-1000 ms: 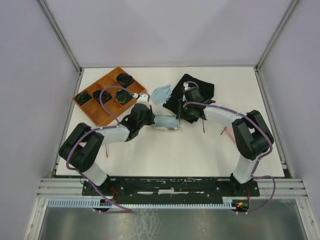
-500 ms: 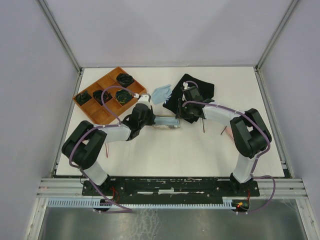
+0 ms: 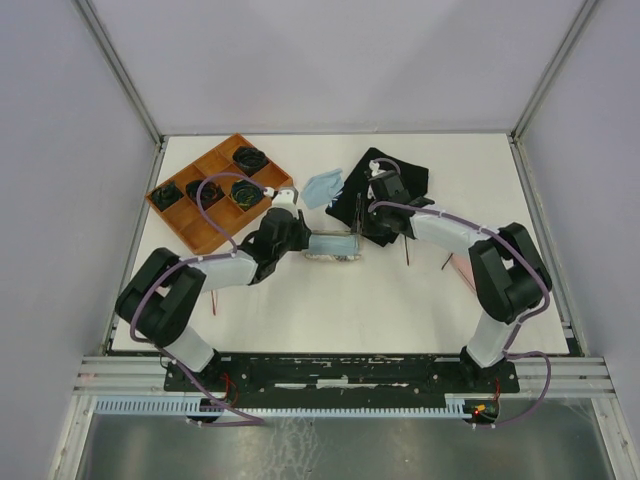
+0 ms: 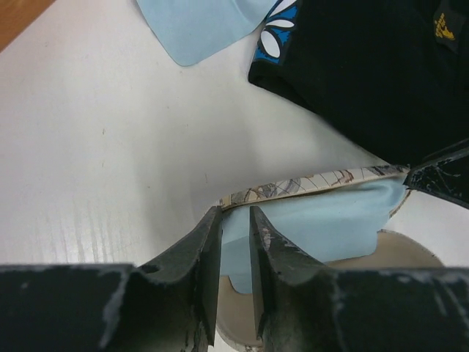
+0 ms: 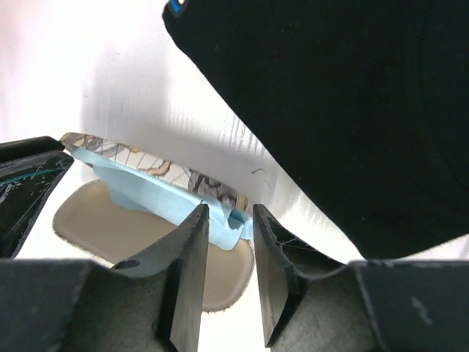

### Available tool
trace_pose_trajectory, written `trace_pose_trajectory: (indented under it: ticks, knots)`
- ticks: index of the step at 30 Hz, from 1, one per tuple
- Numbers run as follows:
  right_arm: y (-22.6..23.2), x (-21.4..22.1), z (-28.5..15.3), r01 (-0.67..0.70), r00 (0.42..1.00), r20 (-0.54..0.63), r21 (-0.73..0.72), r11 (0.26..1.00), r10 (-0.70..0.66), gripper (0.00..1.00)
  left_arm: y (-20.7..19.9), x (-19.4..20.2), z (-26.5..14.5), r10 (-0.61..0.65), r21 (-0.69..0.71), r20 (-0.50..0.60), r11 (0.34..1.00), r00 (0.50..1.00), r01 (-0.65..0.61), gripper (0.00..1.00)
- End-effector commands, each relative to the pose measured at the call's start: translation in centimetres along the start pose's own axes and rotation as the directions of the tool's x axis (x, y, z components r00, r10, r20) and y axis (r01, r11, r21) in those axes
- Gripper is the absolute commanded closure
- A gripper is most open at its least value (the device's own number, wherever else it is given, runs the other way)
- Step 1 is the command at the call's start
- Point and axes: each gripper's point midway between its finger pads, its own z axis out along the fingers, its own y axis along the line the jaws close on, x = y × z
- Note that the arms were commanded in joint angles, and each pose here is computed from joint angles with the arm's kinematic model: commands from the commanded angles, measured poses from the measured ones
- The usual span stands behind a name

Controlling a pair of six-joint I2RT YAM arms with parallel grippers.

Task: Organize the sunglasses
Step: Place the glasses cleaning cloth in the sunglasses case.

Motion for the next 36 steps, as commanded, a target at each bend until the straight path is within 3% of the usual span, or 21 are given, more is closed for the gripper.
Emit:
trace_pose_trajectory:
  ticks: [1, 5, 17, 27, 36]
  knots:
    - [0.5, -2.4, -2.8, 0.036, 0.994, 0.1, 0.0, 0.999, -0.036, 0.59, -0.4, -3.1, -1.1, 0.003, 0.017, 0.108, 1.0, 0.994, -0.005, 0.7]
    - [0.3, -2.2, -3.9, 0.056, 0.992, 0.109, 0.008, 0.998, -0.056, 0.54, -0.6, -3.3, -1.7, -0.002, 0.033, 0.114, 0.999, 0.993, -0.002, 0.69]
    - [-0.7, -1.5, -3.6, 0.161, 0.985, 0.048, 0.042, 0.986, -0.163, 0.56, -0.9, -5.0, -4.2, -0.03, 0.04, 0.141, 0.999, 0.99, 0.024, 0.64]
    - [-2.3, -1.1, -2.2, 0.208, 0.978, -0.031, 0.122, 0.97, -0.206, 0.59, 0.8, -4.5, -6.1, -0.056, -0.042, 0.111, 0.997, 0.992, 0.061, 0.62]
    - [-1.2, 0.2, -2.0, 0.219, 0.973, -0.08, 0.057, 0.974, -0.214, 0.59, 2.2, -4.0, -7.1, -0.077, -0.105, 0.112, 0.99, 0.991, 0.089, 0.61]
